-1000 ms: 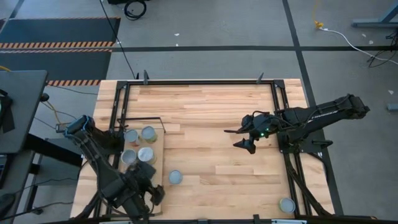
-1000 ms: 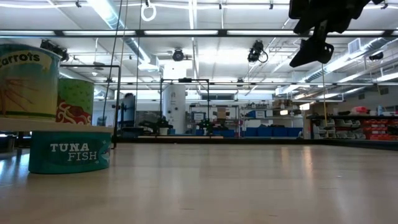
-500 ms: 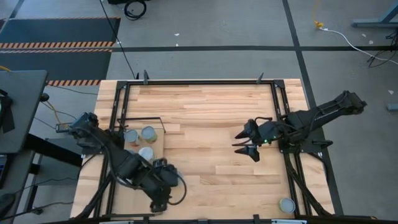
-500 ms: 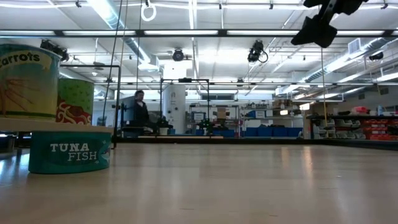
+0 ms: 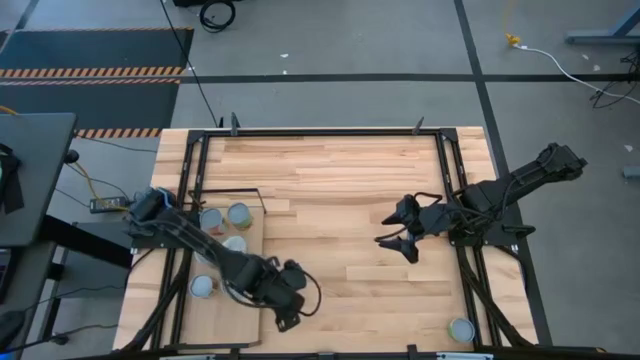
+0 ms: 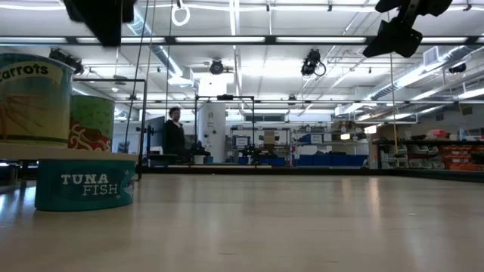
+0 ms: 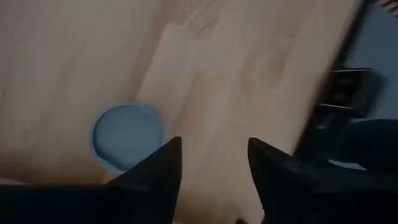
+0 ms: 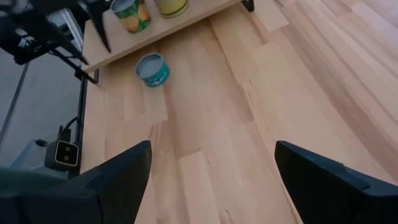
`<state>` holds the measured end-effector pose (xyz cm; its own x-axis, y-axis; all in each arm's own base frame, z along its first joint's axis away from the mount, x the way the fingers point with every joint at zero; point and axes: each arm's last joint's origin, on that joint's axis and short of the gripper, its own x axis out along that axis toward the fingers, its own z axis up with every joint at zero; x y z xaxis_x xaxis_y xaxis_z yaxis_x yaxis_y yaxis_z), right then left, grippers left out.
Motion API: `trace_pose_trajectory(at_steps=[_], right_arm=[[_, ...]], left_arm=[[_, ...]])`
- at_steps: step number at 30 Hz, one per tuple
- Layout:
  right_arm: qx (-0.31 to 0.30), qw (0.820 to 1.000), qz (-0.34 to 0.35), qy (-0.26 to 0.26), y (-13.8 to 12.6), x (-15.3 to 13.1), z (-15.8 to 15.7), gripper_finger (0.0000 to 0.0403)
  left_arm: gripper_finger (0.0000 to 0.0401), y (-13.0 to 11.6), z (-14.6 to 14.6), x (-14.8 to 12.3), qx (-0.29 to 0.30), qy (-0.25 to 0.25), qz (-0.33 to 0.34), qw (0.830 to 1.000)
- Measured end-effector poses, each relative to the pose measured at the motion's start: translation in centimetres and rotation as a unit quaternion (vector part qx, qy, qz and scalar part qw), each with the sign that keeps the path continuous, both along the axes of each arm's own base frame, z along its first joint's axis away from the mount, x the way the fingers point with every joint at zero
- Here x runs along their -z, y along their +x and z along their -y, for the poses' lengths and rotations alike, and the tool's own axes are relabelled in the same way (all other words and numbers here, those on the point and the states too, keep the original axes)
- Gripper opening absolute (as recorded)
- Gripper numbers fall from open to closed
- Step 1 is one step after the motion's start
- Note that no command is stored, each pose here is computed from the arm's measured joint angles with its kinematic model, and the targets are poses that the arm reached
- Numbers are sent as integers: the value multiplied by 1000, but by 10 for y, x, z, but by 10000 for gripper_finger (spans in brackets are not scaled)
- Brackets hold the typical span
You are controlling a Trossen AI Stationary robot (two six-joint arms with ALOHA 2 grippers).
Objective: Pick and place cans onto a shelf
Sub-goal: Put the blue can on the shelf
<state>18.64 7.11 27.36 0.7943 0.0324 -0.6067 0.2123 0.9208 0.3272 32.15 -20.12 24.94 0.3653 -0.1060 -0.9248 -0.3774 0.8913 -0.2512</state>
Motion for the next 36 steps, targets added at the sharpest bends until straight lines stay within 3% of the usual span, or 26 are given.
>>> trace_pose_trajectory(at_steps=[5, 13, 17, 30, 36], right_arm=[[0, 1000, -10, 1, -2, 2, -1, 347], [-6, 1000, -22, 9, -4, 3, -4, 347], [-8, 1000, -24, 11, -4, 3, -4, 347], [-2, 1000, -24, 18, -4, 3, -4, 347], [-1, 1000, -24, 20, -4, 3, -4, 347]], left_arm=[[170, 10, -4, 40, -82, -11, -102, 991], [144, 25, 0, 60, -169, -31, -81, 982], [142, 24, -1, 70, -215, -16, -100, 971], [142, 28, 1, 59, -243, -14, -93, 966], [142, 29, 0, 82, -237, 22, -108, 965]])
